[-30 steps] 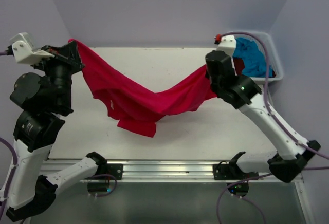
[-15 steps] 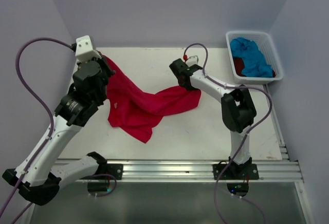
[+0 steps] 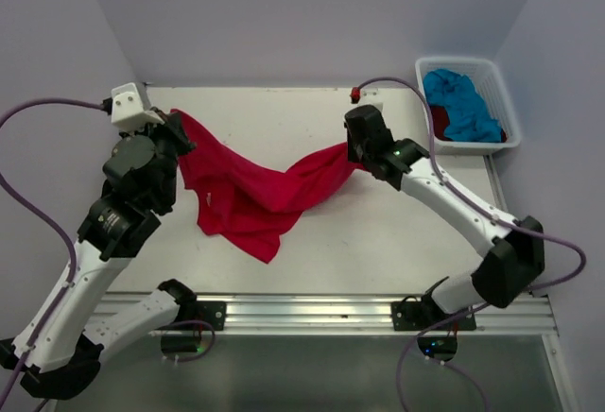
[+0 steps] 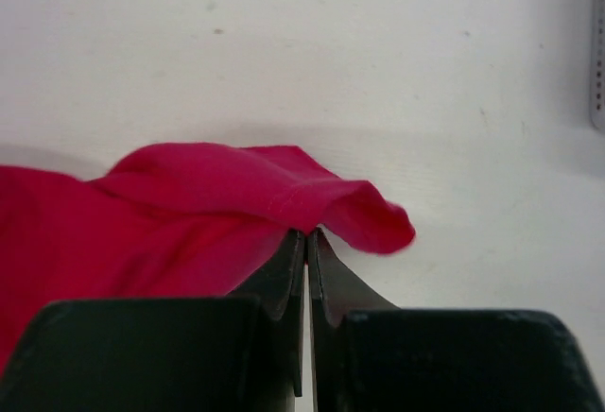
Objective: Fold and stack the t-shirts
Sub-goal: Flatten out the tshirt
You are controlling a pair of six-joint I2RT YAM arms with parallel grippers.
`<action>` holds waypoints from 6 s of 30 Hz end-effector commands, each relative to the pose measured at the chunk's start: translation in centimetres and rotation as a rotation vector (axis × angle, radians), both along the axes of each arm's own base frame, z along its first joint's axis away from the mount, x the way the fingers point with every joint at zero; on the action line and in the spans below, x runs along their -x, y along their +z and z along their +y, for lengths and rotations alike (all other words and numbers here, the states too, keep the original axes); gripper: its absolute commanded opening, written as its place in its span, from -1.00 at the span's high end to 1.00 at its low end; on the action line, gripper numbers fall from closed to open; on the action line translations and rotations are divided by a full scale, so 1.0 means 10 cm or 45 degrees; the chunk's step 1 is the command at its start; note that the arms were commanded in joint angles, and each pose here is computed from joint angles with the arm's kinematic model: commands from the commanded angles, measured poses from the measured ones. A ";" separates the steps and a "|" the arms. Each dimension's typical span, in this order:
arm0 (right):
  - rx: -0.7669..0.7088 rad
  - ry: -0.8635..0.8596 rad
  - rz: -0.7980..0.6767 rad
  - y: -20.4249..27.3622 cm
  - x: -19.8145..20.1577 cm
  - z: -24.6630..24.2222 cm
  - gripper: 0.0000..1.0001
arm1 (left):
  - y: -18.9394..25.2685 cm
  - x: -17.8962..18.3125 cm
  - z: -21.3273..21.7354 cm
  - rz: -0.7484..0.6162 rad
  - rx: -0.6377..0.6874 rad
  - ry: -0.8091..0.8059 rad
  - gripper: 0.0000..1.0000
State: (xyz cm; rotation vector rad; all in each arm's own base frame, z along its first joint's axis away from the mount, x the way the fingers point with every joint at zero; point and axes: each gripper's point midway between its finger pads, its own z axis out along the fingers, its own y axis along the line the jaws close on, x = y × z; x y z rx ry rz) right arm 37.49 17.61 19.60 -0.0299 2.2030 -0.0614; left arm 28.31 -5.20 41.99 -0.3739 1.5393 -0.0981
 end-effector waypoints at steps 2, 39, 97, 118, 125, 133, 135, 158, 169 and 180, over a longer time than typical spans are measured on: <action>-0.200 0.446 -0.111 0.66 0.49 0.49 1.00 | 0.32 0.18 -0.05 -0.134 0.069 -0.125 1.00; 0.365 -0.239 0.242 -0.57 -0.39 -0.17 1.00 | -2.54 -1.30 0.19 0.913 -0.179 0.121 1.00; -0.202 -0.030 0.354 -1.07 -0.33 -0.13 -0.15 | -2.01 -0.71 0.44 0.592 0.082 0.253 1.00; -0.177 0.006 0.582 -1.95 0.23 0.08 0.38 | -1.96 -0.63 0.45 0.575 0.096 0.241 1.00; -0.172 0.049 0.437 -1.39 0.14 0.17 0.63 | -1.95 -0.62 0.44 0.570 0.098 0.232 1.00; -0.094 0.010 0.375 -1.26 0.06 0.05 1.00 | -1.97 -0.61 0.42 0.576 0.104 0.216 1.00; -0.098 0.012 0.369 -1.25 0.07 0.06 1.00 | -1.97 -0.60 0.42 0.577 0.102 0.218 1.00; -0.482 0.617 0.075 -0.27 -0.43 1.20 1.00 | -1.98 -0.61 0.37 0.574 0.112 0.176 1.00; -0.322 0.428 0.352 -1.38 -1.13 1.47 1.00 | -1.93 -0.53 0.40 0.558 0.109 0.179 1.00; -0.332 0.395 0.157 -0.88 -0.76 1.12 -0.30 | -2.02 -0.59 0.29 0.579 0.135 0.124 1.00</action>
